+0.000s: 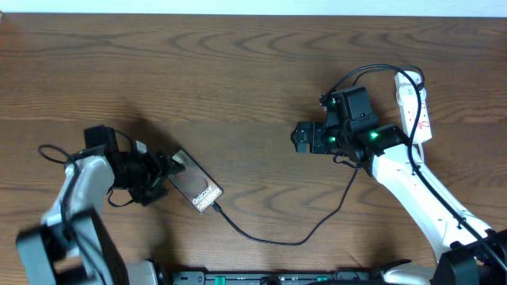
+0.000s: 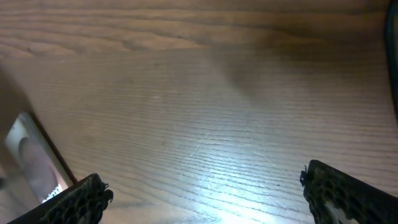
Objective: Plug charger to phone and switch on socket
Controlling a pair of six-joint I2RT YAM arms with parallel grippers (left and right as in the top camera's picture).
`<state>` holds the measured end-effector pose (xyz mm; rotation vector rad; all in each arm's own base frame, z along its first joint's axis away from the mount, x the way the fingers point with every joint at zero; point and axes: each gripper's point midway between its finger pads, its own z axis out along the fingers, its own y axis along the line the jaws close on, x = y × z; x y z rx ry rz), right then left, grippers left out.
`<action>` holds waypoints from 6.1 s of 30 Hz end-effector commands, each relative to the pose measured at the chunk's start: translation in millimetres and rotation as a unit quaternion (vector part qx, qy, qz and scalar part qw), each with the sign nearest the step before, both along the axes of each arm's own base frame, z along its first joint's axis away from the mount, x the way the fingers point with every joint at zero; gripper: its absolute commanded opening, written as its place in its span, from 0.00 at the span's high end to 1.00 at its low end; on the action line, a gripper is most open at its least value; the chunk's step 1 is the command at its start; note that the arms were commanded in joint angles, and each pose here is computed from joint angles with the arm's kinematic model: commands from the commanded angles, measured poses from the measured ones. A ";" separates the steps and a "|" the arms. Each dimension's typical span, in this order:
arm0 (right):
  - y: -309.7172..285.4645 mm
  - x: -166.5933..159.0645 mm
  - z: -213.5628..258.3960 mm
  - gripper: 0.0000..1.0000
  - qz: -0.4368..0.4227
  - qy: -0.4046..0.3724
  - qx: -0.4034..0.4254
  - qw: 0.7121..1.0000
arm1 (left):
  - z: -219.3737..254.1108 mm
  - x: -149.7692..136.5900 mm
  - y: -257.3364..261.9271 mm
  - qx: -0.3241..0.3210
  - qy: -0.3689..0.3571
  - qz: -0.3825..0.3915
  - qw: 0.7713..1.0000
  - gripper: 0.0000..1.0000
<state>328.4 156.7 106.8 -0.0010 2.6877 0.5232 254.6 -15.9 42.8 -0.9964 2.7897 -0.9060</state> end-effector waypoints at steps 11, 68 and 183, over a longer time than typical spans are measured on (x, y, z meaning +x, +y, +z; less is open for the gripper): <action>-6.0 1.5 5.5 0.01 -0.006 -0.007 -0.010 1.000 | 138.1 3.6 11.2 0.130 -0.289 0.009 0.948 0.06; -292.9 151.1 -3.9 0.01 -0.087 0.001 0.037 0.996 | 150.4 -2.9 9.9 0.141 -0.313 0.011 0.939 0.05; -230.1 132.8 -86.5 0.09 -0.109 0.113 0.008 0.988 | 150.3 -2.9 9.9 0.141 -0.312 0.011 0.939 0.05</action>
